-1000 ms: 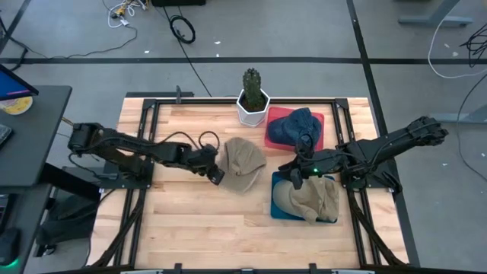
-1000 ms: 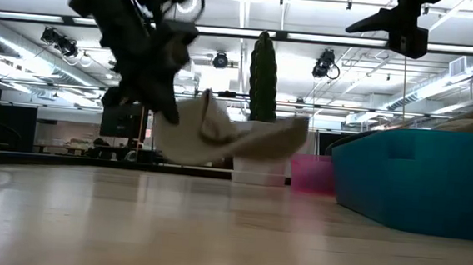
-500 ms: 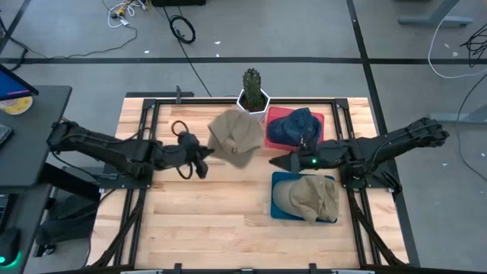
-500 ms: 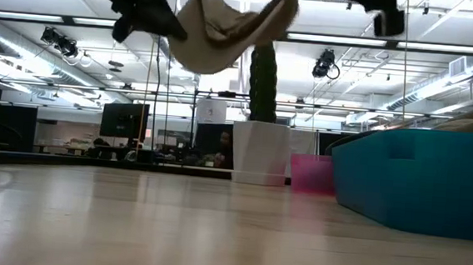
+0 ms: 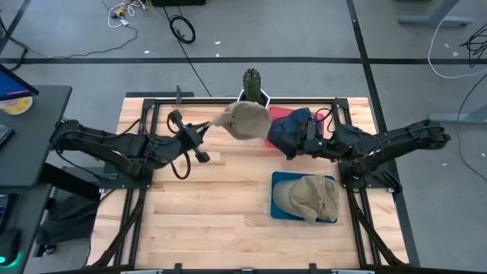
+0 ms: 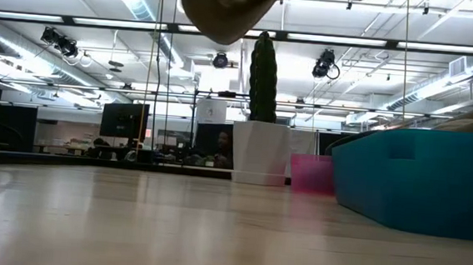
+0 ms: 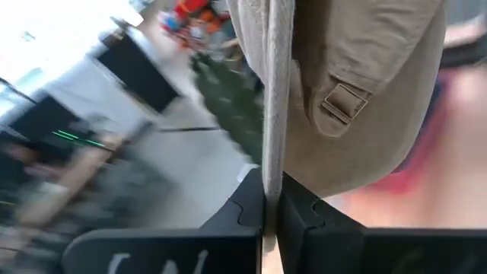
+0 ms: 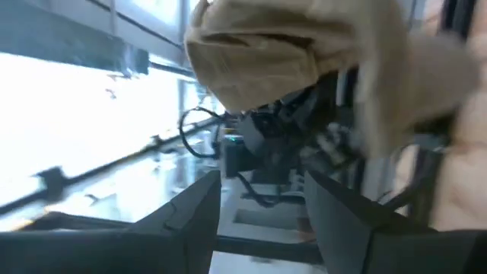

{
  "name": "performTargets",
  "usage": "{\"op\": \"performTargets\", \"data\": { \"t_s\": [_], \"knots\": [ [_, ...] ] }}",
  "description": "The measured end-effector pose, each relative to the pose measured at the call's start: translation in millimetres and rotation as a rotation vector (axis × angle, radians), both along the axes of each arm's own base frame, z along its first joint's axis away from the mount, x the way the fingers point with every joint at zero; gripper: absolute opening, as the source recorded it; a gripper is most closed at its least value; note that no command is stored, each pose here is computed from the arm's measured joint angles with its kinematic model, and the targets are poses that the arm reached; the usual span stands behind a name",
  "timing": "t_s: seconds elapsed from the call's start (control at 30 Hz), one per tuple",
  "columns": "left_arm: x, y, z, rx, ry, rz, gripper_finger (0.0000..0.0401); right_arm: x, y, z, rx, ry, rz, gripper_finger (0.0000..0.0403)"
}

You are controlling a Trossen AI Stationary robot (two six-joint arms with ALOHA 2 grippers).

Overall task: Pick & Place hat
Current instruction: Put the brown cap into the blue bin

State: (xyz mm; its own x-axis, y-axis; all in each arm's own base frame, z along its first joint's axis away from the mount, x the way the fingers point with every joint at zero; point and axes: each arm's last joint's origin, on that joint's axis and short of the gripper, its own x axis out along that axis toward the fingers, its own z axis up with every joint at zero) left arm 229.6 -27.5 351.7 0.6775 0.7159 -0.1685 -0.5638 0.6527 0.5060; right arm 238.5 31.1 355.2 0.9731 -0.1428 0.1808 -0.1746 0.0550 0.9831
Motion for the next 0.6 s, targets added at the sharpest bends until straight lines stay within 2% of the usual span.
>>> {"op": "performTargets", "data": {
  "t_s": [0.1, 0.23, 0.4, 0.6],
  "knots": [
    [5.1, -2.3, 5.4, 0.154, 0.131, 0.058, 0.0012, -0.4, 1.6, 0.9, 0.085, -0.022, 0.023, 0.0192],
    [11.6, -4.2, 3.1, 0.271, 0.271, 0.066, 0.0012, -0.7, 2.8, 1.7, 0.143, -0.038, 0.039, 0.0192],
    [20.6, -6.4, -5.2, 0.299, 0.328, 0.060, 0.0012, 1.2, 1.9, -1.2, 0.177, -0.025, -0.003, 0.0207],
    [25.7, -10.5, -9.9, 0.304, 0.338, 0.048, 0.0012, 8.5, 2.2, -10.9, 0.247, 0.020, -0.030, 0.0261]
  ]
}}
